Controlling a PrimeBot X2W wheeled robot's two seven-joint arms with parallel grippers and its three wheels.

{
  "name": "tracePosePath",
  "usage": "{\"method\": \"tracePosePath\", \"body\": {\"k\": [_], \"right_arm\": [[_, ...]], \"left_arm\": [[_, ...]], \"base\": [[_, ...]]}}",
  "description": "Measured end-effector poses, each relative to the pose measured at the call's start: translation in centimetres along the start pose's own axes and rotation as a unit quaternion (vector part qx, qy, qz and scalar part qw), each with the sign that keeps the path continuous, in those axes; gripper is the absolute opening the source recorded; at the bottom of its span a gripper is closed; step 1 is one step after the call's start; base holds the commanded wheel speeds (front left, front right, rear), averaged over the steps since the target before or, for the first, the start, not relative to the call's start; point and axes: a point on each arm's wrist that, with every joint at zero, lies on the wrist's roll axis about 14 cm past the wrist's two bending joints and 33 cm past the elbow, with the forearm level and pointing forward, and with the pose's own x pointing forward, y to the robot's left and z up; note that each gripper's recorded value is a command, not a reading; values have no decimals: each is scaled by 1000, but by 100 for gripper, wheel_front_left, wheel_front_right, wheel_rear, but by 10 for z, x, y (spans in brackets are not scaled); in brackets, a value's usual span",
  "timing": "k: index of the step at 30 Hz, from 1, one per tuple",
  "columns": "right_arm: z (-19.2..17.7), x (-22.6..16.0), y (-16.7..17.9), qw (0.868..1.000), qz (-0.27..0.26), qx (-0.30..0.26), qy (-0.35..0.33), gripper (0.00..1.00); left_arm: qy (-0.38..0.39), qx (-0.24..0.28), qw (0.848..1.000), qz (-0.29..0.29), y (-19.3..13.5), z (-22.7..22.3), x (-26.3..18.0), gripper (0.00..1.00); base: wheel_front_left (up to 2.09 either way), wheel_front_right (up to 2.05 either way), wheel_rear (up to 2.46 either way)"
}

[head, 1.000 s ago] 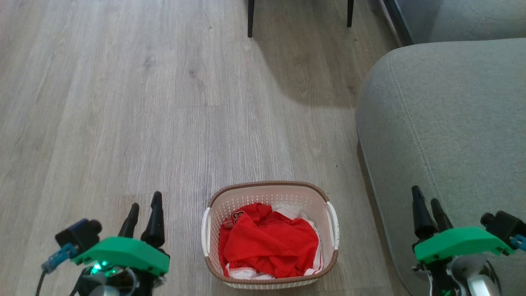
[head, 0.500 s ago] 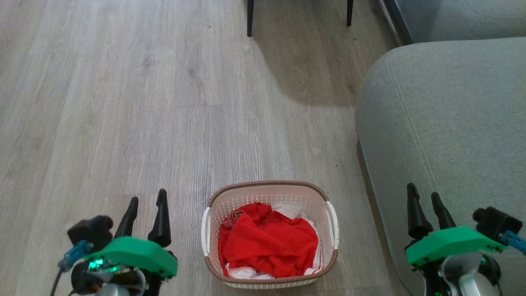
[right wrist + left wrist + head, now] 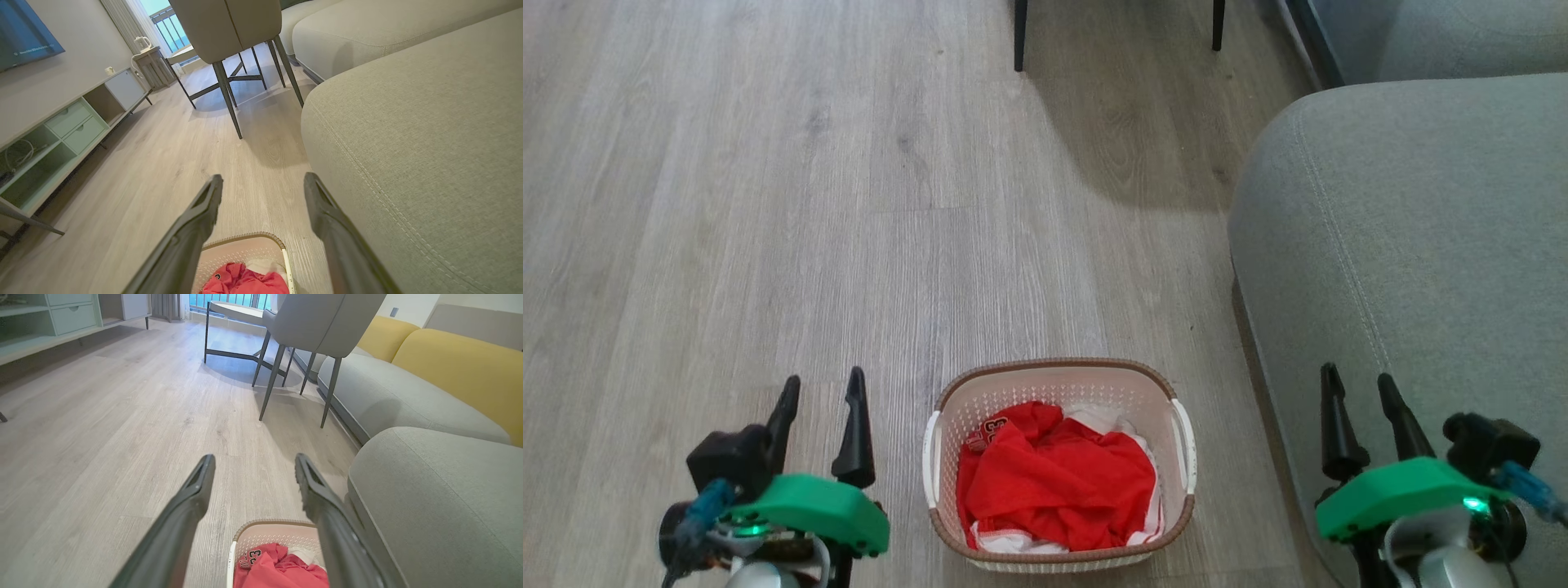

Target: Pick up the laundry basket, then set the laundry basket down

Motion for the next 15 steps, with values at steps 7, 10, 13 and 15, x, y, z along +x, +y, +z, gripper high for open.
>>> {"method": "tracePosePath", "body": {"k": [7, 10, 13, 15], "right_arm": [[1, -1, 5, 999, 11, -42, -4, 100], [2, -1, 7, 998, 17, -59, -7, 100], [4, -1, 11, 997, 25, -77, -13, 100], [5, -1, 14, 996, 30, -89, -15, 100]], "left_arm": [[-21, 43, 999, -4, -3, 8, 0, 100], [-30, 61, 998, -10, -7, 11, 0, 100], [-36, 77, 996, -17, -11, 12, -1, 100], [-43, 89, 995, -17, -11, 14, -2, 100]], "base": [[0, 0, 0], [0, 0, 0], [0, 0, 0], [0, 0, 0]]}}
